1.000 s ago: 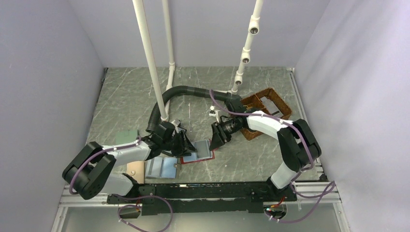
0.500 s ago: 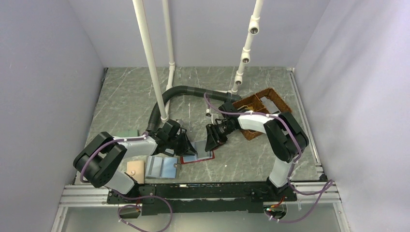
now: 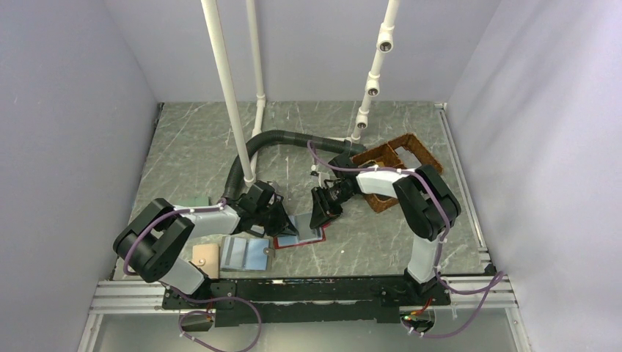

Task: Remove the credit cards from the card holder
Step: Remove the credit card from the card holder.

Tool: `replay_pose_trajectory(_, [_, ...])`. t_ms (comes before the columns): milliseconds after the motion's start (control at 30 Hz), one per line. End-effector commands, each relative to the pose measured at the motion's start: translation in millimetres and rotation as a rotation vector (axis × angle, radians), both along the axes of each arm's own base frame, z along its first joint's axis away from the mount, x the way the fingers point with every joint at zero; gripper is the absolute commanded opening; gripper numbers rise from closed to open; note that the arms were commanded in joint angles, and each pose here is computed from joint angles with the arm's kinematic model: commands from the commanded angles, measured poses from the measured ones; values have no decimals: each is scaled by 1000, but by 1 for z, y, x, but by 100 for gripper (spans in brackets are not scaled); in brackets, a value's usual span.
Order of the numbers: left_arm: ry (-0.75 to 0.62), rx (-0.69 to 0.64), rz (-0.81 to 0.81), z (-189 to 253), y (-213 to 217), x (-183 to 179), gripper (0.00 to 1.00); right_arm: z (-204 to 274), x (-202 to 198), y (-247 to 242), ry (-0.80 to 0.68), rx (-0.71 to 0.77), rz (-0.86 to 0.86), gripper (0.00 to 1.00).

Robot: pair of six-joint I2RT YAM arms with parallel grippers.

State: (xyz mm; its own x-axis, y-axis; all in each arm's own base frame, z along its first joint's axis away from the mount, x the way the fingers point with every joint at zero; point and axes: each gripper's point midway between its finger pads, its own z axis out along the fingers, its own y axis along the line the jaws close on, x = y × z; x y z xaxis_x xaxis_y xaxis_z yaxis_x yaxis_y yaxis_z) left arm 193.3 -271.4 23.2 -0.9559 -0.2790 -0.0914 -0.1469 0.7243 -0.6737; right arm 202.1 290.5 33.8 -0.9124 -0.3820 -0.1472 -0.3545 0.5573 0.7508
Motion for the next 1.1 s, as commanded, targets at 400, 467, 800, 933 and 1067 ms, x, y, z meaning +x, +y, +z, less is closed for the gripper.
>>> replay_pose_trajectory(400, [6, -28, -12, 2, -9, 3, 16, -19, 27, 2, -133, -173, -10, 39])
replay_pose_trajectory(467, [4, -30, -11, 2, -9, 3, 16, -18, 24, 5, -140, -169, 2, 39])
replay_pose_trajectory(800, [6, -72, -30, 4, -15, 2, 18, 25, -12, 44, 64, 133, 100, 26])
replay_pose_trajectory(933, [-4, -91, -34, 8, -16, 1, 20, 39, -16, 47, 73, 197, 114, 24])
replay_pose_trajectory(1067, [-31, -149, -51, 16, -21, 0, 23, 41, -15, 47, 73, 201, 115, 23])
